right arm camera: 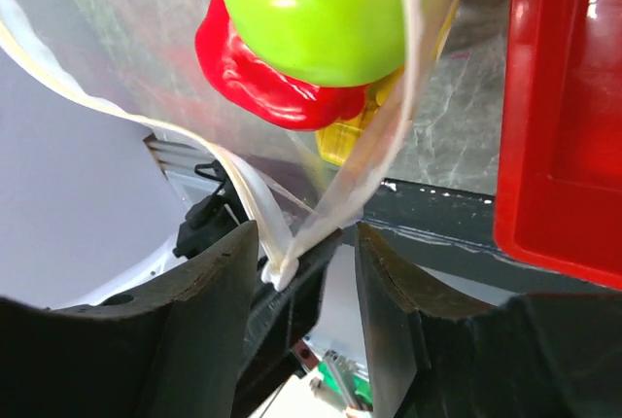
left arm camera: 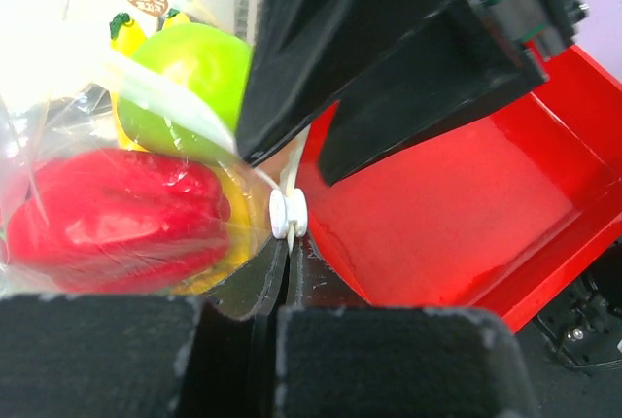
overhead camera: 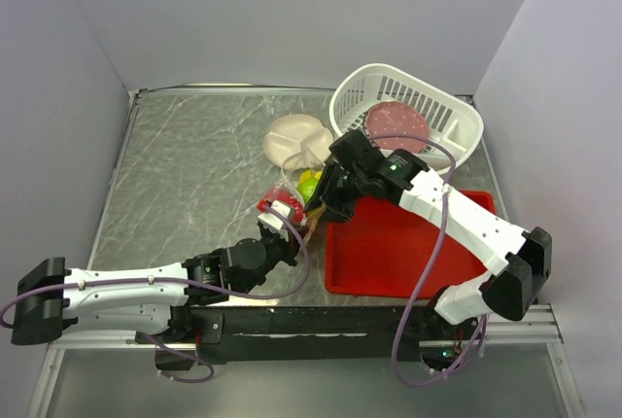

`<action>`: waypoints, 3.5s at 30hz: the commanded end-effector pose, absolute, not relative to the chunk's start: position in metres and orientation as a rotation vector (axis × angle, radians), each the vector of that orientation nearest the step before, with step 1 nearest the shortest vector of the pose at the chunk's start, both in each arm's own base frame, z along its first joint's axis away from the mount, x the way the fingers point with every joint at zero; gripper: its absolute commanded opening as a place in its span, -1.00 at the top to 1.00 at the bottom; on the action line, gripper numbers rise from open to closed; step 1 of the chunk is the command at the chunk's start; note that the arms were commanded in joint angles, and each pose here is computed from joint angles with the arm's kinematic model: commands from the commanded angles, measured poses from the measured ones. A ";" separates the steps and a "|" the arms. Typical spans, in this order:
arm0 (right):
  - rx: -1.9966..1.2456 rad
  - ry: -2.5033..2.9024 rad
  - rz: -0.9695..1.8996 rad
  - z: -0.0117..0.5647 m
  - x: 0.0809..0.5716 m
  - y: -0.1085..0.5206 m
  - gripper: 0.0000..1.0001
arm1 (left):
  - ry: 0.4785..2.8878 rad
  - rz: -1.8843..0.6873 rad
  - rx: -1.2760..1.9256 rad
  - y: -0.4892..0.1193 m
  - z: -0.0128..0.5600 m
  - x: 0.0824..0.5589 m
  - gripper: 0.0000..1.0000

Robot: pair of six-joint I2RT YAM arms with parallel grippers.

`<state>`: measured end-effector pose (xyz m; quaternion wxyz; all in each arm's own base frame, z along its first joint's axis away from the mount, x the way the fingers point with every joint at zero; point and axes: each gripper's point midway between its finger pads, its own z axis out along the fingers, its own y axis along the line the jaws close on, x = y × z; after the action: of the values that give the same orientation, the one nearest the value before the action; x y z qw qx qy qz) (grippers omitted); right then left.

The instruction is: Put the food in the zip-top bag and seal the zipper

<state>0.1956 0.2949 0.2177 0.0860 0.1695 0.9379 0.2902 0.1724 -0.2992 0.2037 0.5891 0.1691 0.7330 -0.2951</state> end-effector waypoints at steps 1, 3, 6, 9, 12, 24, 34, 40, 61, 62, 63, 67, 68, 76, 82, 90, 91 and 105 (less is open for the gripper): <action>0.512 2.753 0.975 0.238 0.200 0.311 -0.02 | 1.630 -0.769 0.397 -0.314 0.240 0.169 0.98; 0.513 2.753 0.978 0.238 0.201 0.312 -0.02 | 1.630 -0.758 0.413 -0.315 0.239 0.169 0.98; 0.513 2.762 0.978 0.236 0.200 0.313 0.06 | 1.631 -0.728 0.438 -0.314 0.238 0.171 0.98; 0.505 2.769 0.975 0.236 0.198 0.313 0.07 | 1.639 -0.692 0.461 -0.314 0.236 0.173 0.98; 0.502 2.759 0.992 0.238 0.196 0.311 0.08 | 1.633 -0.681 0.460 -0.313 0.238 0.174 0.98; 0.479 2.792 1.009 0.233 0.185 0.314 0.38 | 1.645 -0.636 0.473 -0.316 0.235 0.179 0.98; 0.457 2.794 0.959 0.225 0.191 0.313 0.95 | 1.650 -0.656 0.483 -0.314 0.238 0.174 0.98; 0.450 2.786 0.920 0.226 0.208 0.312 1.00 | 1.670 -0.678 0.536 -0.314 0.237 0.166 0.98; 0.506 2.770 0.857 0.211 0.245 0.284 1.00 | 1.683 -0.674 0.531 -0.299 0.241 0.162 0.98; 0.511 2.769 0.851 0.210 0.248 0.282 1.00 | 1.683 -0.674 0.531 -0.299 0.242 0.162 0.98; 0.513 2.768 0.849 0.209 0.249 0.280 1.00 | 1.683 -0.676 0.526 -0.298 0.243 0.162 0.98; 0.521 2.740 0.839 0.211 0.258 0.273 1.00 | 1.698 -0.662 0.505 -0.292 0.245 0.163 0.98; 0.523 2.738 0.833 0.211 0.261 0.272 1.00 | 1.703 -0.652 0.485 -0.289 0.246 0.165 0.98; 0.519 2.654 0.780 0.214 0.298 0.266 1.00 | 1.815 -0.498 0.207 -0.235 0.241 0.180 0.98; 0.526 2.627 0.756 0.216 0.325 0.270 1.00 | 1.844 -0.525 0.033 -0.204 0.254 0.177 0.98; 0.543 2.591 0.720 0.224 0.365 0.273 1.00 | 1.865 -0.484 -0.159 -0.154 0.262 0.174 0.98; 0.544 2.585 0.718 0.226 0.368 0.272 1.00 | 1.861 -0.481 -0.179 -0.149 0.265 0.173 0.98; 0.415 2.586 0.843 0.244 0.341 0.305 1.00 | 1.828 -0.461 -0.064 -0.168 0.295 0.179 0.03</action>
<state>0.3571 0.2884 0.2057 0.1573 0.1838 0.9351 0.2591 0.1727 -0.1532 0.2682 0.5714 -0.0391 0.7960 -0.1959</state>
